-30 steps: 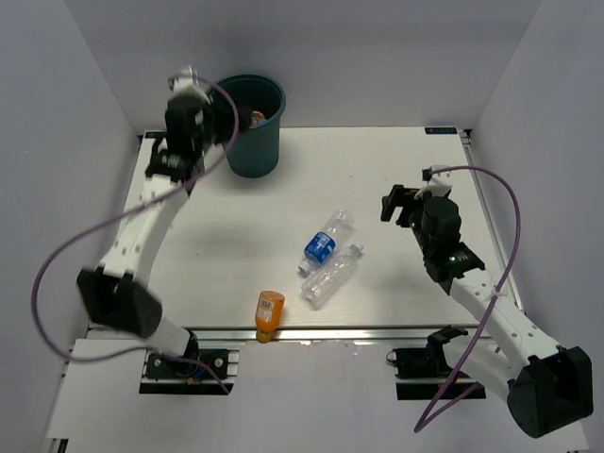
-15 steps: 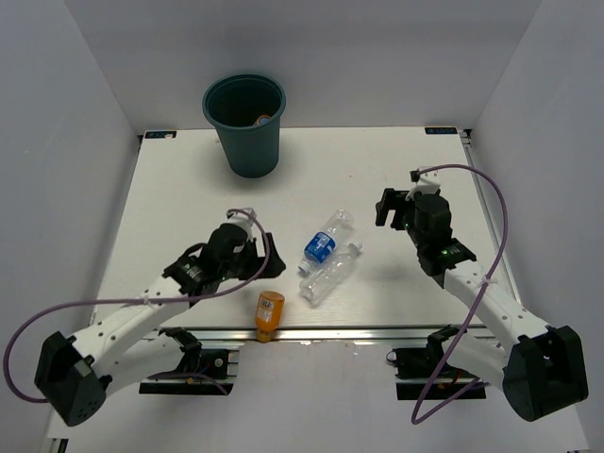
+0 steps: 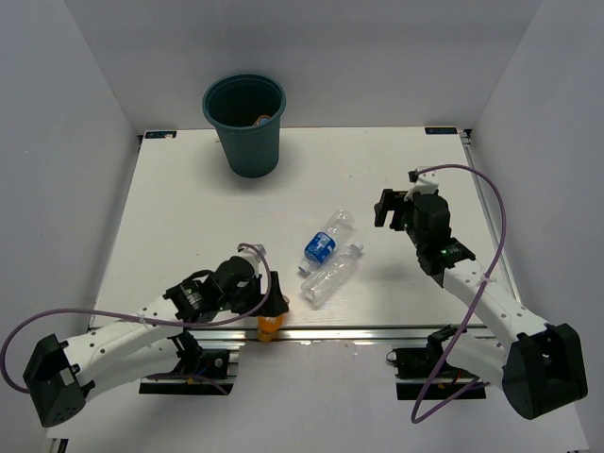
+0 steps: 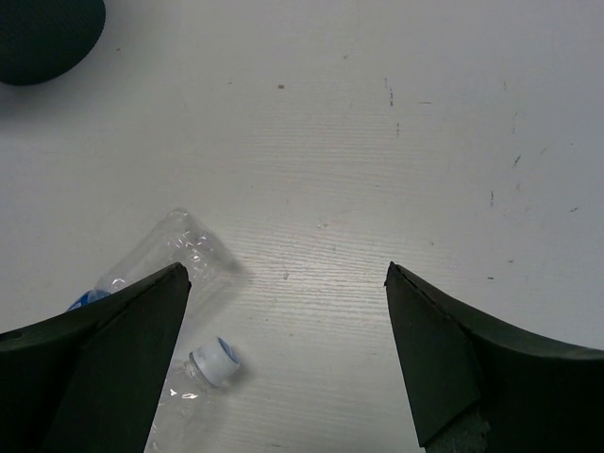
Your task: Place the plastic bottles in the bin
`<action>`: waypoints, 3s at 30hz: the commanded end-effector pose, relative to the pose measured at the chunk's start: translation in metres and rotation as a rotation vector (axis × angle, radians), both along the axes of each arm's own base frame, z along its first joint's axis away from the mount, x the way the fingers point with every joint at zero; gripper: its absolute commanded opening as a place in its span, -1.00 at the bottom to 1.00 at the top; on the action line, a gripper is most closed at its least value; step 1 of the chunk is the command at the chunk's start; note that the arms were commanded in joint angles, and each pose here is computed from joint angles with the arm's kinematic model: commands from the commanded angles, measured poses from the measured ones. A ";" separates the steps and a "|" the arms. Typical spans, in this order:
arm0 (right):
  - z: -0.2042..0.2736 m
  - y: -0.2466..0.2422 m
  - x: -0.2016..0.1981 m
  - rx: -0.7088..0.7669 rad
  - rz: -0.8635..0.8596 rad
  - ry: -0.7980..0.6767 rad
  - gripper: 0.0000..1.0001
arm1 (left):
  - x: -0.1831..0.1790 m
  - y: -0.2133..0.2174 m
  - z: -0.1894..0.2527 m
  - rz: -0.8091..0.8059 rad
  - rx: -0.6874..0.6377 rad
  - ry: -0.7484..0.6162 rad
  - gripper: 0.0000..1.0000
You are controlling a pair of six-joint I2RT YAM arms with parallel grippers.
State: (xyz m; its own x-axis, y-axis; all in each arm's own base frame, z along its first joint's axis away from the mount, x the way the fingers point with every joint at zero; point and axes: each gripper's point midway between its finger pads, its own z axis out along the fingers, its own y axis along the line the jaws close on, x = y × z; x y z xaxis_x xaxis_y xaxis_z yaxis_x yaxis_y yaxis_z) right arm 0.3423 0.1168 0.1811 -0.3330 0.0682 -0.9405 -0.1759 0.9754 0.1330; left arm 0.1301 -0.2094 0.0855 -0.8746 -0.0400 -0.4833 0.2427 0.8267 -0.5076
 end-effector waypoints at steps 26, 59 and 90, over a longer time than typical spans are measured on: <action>0.008 -0.001 0.007 -0.010 0.003 -0.010 0.79 | 0.060 0.014 0.018 0.278 0.333 -0.282 -0.10; -0.003 0.008 0.006 0.013 0.048 0.003 0.79 | 0.492 0.109 0.306 0.922 0.277 -0.895 0.44; -0.056 0.086 -0.064 0.250 0.244 0.436 0.79 | 0.196 0.006 0.277 0.134 -0.339 -0.932 0.96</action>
